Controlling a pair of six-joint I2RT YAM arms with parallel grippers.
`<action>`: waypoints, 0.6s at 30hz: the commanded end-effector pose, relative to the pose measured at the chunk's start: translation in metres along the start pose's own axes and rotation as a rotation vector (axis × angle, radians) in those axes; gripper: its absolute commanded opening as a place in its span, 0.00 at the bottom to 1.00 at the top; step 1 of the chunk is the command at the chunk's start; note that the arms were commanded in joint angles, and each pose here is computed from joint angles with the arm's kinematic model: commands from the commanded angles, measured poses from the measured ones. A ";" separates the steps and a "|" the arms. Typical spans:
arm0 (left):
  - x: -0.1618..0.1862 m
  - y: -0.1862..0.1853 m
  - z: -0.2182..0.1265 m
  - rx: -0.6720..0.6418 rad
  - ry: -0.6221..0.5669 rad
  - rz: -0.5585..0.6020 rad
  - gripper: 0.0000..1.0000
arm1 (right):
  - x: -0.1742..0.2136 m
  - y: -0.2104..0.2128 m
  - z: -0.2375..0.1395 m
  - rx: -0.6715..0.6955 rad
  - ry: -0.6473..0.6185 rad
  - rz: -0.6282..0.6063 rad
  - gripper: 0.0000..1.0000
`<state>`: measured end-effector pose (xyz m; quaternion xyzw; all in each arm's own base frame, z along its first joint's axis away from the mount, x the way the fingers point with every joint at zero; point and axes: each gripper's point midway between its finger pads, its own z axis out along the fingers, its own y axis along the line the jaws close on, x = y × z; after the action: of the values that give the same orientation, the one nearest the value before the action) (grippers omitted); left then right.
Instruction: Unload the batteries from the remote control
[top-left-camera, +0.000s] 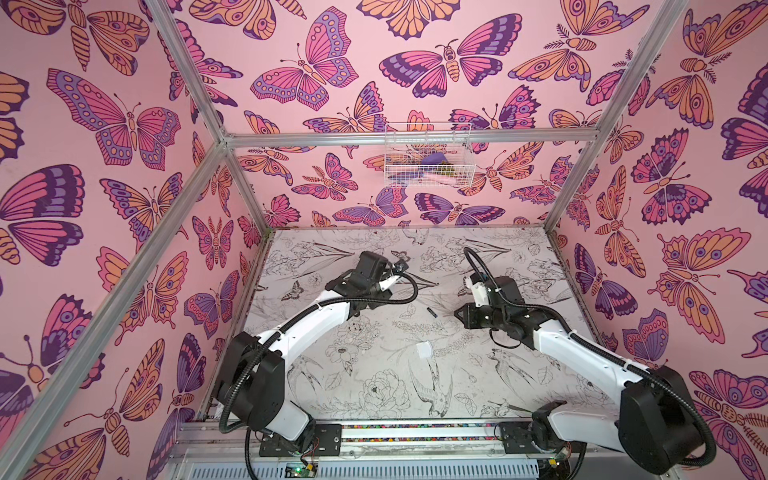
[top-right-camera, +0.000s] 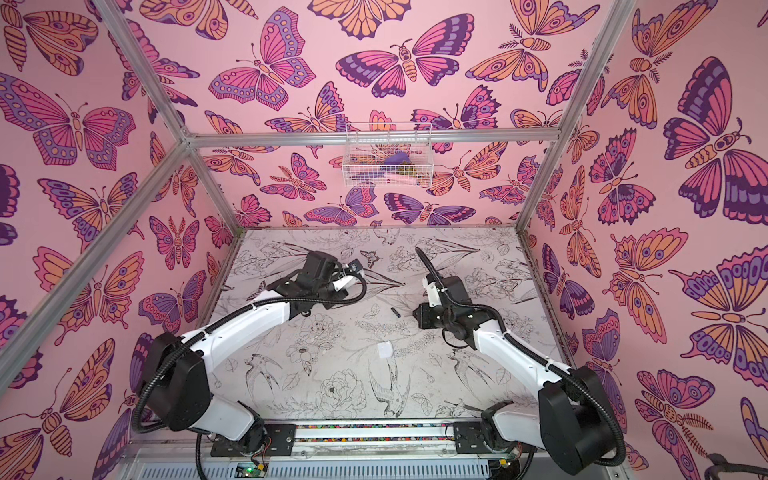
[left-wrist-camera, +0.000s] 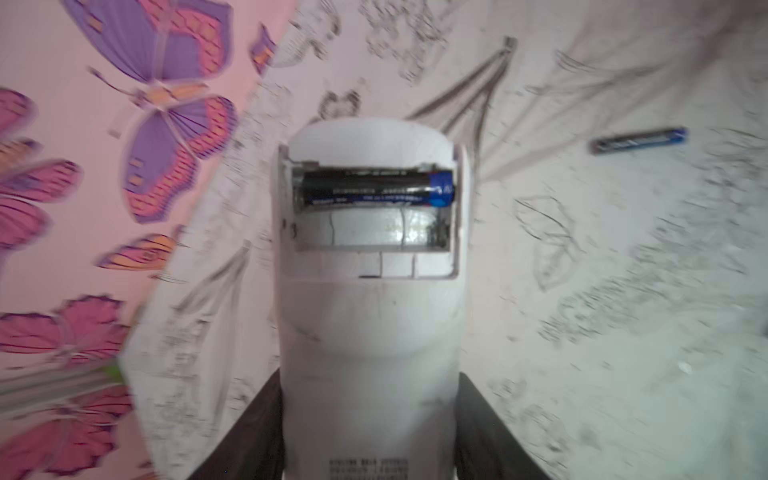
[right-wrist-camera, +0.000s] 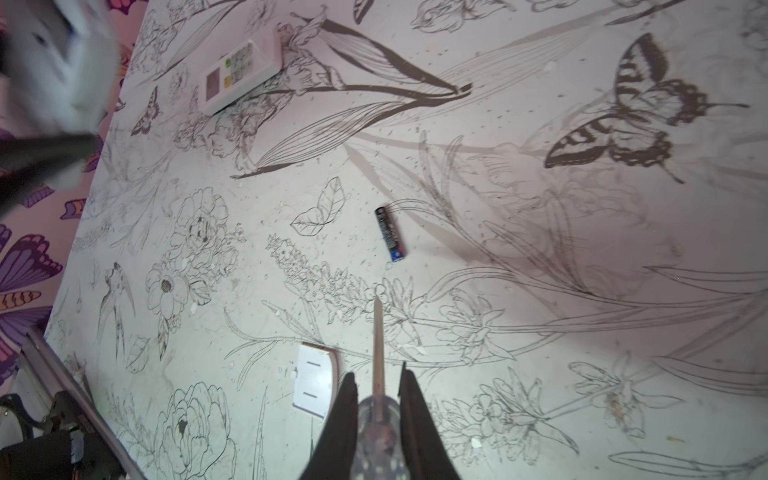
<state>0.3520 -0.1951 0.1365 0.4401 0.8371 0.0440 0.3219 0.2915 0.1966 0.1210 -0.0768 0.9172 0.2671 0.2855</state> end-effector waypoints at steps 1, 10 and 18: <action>0.046 -0.048 -0.001 0.205 0.137 -0.249 0.00 | 0.002 0.008 0.004 -0.008 -0.016 0.009 0.00; 0.065 -0.082 0.018 0.323 0.241 -0.460 0.00 | 0.023 0.033 0.027 -0.038 0.020 -0.003 0.00; 0.071 -0.091 0.040 0.333 0.316 -0.532 0.00 | 0.029 0.037 0.046 -0.030 0.034 0.024 0.00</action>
<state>0.2785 -0.2001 0.0373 0.2698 0.9500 -0.1009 0.1205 0.2704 0.2449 0.0835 -0.0873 0.9247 0.2751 0.2483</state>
